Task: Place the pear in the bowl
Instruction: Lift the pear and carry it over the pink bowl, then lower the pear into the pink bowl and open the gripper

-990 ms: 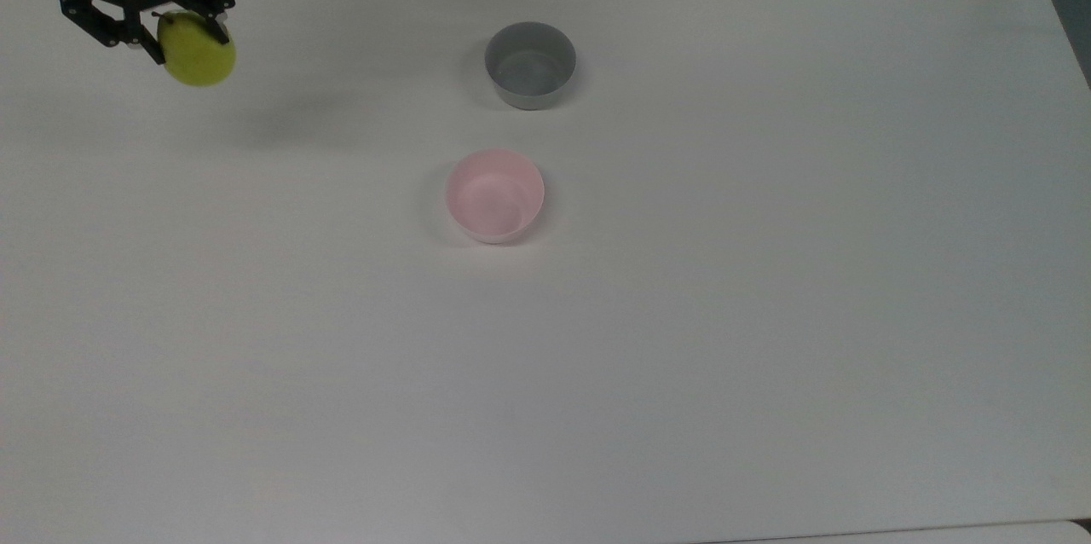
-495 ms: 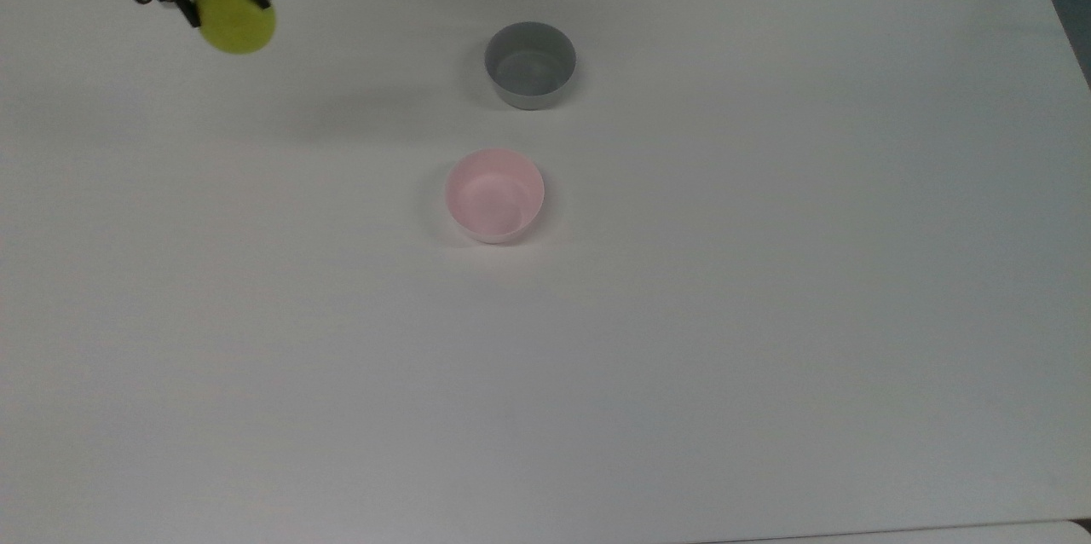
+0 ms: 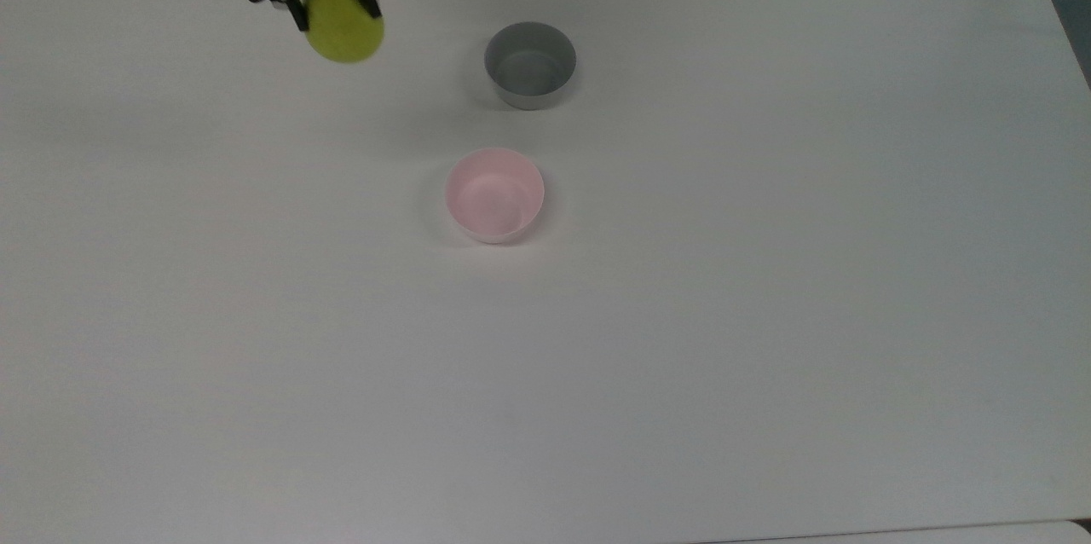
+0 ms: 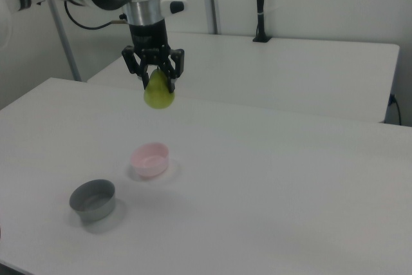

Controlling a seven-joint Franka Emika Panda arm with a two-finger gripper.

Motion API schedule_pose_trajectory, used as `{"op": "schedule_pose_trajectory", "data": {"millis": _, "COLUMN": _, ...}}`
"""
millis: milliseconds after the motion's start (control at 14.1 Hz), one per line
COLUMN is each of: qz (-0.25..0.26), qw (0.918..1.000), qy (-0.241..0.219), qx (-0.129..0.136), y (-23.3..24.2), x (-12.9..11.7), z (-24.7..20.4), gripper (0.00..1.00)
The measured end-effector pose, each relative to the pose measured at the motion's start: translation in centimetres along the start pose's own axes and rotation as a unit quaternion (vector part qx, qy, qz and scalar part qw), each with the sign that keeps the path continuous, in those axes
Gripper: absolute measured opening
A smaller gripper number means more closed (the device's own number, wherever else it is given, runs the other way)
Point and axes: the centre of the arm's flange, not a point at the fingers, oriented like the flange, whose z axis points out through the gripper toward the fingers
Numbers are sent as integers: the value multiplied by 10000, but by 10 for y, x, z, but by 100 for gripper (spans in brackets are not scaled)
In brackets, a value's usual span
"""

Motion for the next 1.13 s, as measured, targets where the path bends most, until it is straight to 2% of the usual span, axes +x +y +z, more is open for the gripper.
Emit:
{"op": "schedule_pose_trajectory", "data": {"millis": 495, "qz": 390, "qw": 9986, "qy": 361, "qx": -47, "y": -68, "x": 23, "z": 86, "gripper": 63}}
{"op": "schedule_pose_trajectory", "data": {"millis": 919, "qz": 478, "qw": 9970, "qy": 613, "qx": -62, "y": -116, "x": 20, "z": 165, "gripper": 63}}
{"op": "schedule_pose_trajectory", "data": {"millis": 1132, "qz": 438, "qw": 9974, "qy": 566, "qx": -76, "y": -124, "x": 18, "z": 193, "gripper": 63}}
